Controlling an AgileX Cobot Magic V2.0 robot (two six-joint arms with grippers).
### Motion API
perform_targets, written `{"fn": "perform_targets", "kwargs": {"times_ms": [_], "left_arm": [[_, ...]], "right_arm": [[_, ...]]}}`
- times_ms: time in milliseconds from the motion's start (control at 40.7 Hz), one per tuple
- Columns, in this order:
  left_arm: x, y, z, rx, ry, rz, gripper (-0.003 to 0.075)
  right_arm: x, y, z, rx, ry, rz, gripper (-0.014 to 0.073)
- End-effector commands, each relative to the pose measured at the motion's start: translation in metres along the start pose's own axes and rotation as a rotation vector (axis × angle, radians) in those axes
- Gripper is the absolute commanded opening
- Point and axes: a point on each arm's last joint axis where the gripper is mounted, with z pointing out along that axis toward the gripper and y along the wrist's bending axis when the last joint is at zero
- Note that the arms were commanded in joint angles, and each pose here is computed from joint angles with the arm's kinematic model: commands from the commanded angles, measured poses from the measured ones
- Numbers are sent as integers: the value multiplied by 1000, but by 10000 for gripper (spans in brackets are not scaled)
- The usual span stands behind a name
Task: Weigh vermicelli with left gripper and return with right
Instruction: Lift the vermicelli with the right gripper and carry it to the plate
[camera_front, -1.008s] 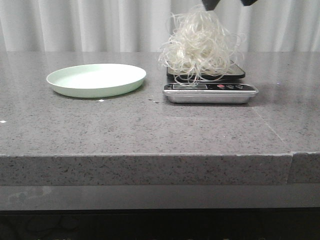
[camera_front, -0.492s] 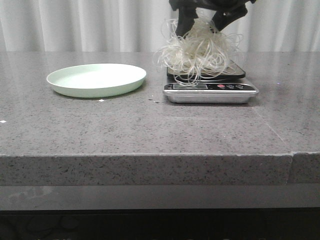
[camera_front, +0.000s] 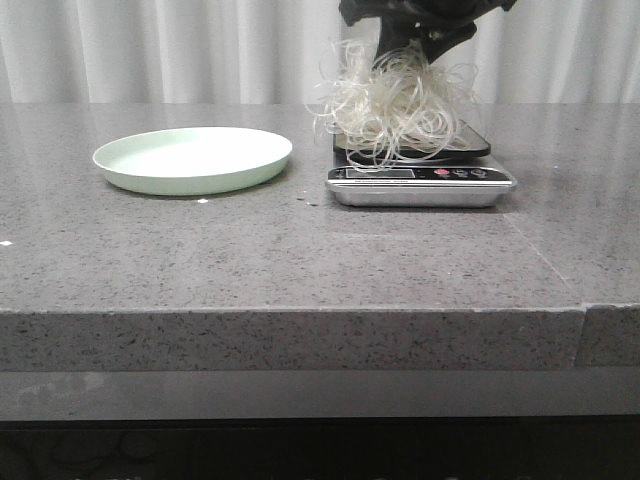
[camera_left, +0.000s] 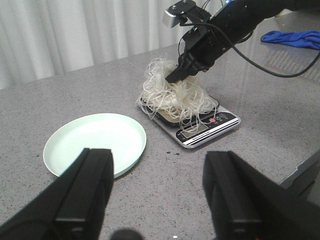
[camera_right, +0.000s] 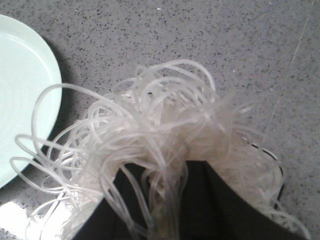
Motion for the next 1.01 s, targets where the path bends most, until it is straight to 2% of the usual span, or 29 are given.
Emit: {"fn": "perform_targets", "kwargs": {"times_ms": [0, 123, 320, 442, 713, 983], "left_arm": [[-15, -1, -3, 12, -105, -10, 458], [-15, -1, -3, 12, -105, -10, 458], [-15, -1, -3, 12, -105, -10, 458], [-15, -1, -3, 12, -105, -10, 458], [-15, -1, -3, 12, -105, -10, 458], [-15, -1, -3, 12, -105, -10, 458]], "right_arm": [[-32, 2, -55, 2, -189, -15, 159], [-47, 12, -81, -15, -273, -29, 159], [-80, 43, -114, -80, -414, -70, 159], [-92, 65, -119, -126, -480, -92, 159], [-105, 108, -90, -207, -544, -120, 159], [-99, 129, -35, -229, -487, -135, 159]]}}
